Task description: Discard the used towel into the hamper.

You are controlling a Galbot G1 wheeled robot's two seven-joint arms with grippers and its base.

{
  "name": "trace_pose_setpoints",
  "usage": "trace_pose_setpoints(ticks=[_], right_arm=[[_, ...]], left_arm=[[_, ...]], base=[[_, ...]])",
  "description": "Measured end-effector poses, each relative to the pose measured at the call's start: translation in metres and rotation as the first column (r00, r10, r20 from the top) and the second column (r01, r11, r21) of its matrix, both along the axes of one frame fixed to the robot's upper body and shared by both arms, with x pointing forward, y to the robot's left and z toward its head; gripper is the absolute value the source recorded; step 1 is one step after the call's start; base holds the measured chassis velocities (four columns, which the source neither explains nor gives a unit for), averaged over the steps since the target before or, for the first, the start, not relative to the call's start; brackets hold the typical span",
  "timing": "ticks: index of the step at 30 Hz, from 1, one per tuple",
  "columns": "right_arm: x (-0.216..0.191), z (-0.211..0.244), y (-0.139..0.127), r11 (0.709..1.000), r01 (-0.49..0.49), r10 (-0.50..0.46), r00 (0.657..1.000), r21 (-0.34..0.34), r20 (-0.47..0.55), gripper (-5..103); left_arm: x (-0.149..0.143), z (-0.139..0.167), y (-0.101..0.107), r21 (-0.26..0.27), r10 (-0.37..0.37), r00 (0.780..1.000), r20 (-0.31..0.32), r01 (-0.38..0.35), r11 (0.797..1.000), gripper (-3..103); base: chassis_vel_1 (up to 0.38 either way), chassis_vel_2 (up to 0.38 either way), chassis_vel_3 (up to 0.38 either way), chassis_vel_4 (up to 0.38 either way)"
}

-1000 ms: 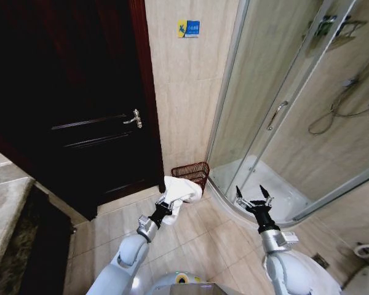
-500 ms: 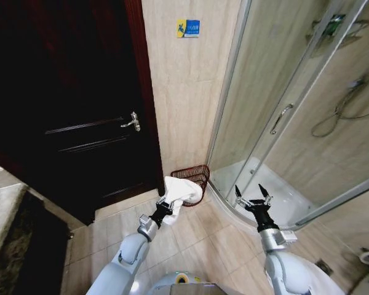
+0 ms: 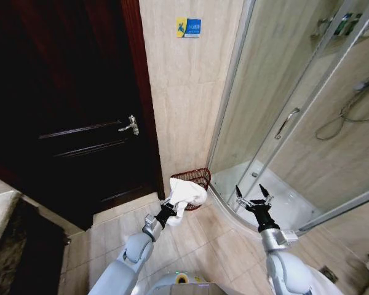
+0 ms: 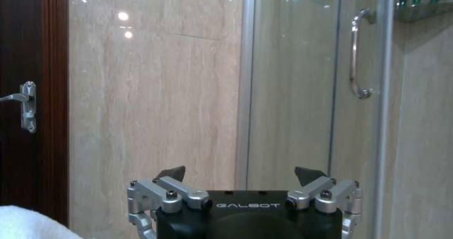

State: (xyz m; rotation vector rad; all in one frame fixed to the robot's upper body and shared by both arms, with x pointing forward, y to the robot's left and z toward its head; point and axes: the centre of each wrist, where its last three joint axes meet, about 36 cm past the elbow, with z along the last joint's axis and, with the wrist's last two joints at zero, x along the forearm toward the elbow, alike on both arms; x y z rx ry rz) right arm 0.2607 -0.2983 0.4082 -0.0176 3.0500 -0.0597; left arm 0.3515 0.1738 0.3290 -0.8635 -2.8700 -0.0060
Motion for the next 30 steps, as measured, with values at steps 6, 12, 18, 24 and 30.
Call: trace_pose_setpoints(ticks=[6,12,18,24,30], right_arm=[[0.002,0.0,0.001,1.0,-0.005,0.005,1.0,0.002,0.003,100],[0.003,0.001,0.002,1.0,-0.004,0.004,1.0,0.002,0.006,100],[0.002,-0.001,0.002,1.0,-0.004,0.004,1.0,0.005,-0.001,100],[0.002,-0.002,0.002,1.0,-0.004,0.004,1.0,0.006,-0.003,100],[0.001,-0.003,0.002,1.0,-0.003,0.004,1.0,0.005,-0.007,100]], left_arm=[[0.002,-0.001,0.0,0.003,0.0,1.0,-0.001,0.0,1.0,9],[0.002,-0.004,-0.002,0.002,-0.004,1.0,-0.008,0.004,1.0,9],[0.001,-0.007,-0.003,0.002,-0.005,1.0,-0.013,0.005,1.0,9],[0.001,-0.009,-0.003,0.002,-0.005,1.0,-0.016,0.005,1.0,9],[0.001,-0.01,-0.004,0.003,-0.008,1.0,-0.018,0.008,1.0,9]], base=[[-0.096,0.096,0.093,-0.09],[-0.09,0.108,0.091,-0.089],[-0.079,0.08,0.07,-0.079],[-0.087,0.099,0.089,-0.091],[-0.108,0.095,0.09,-0.093]])
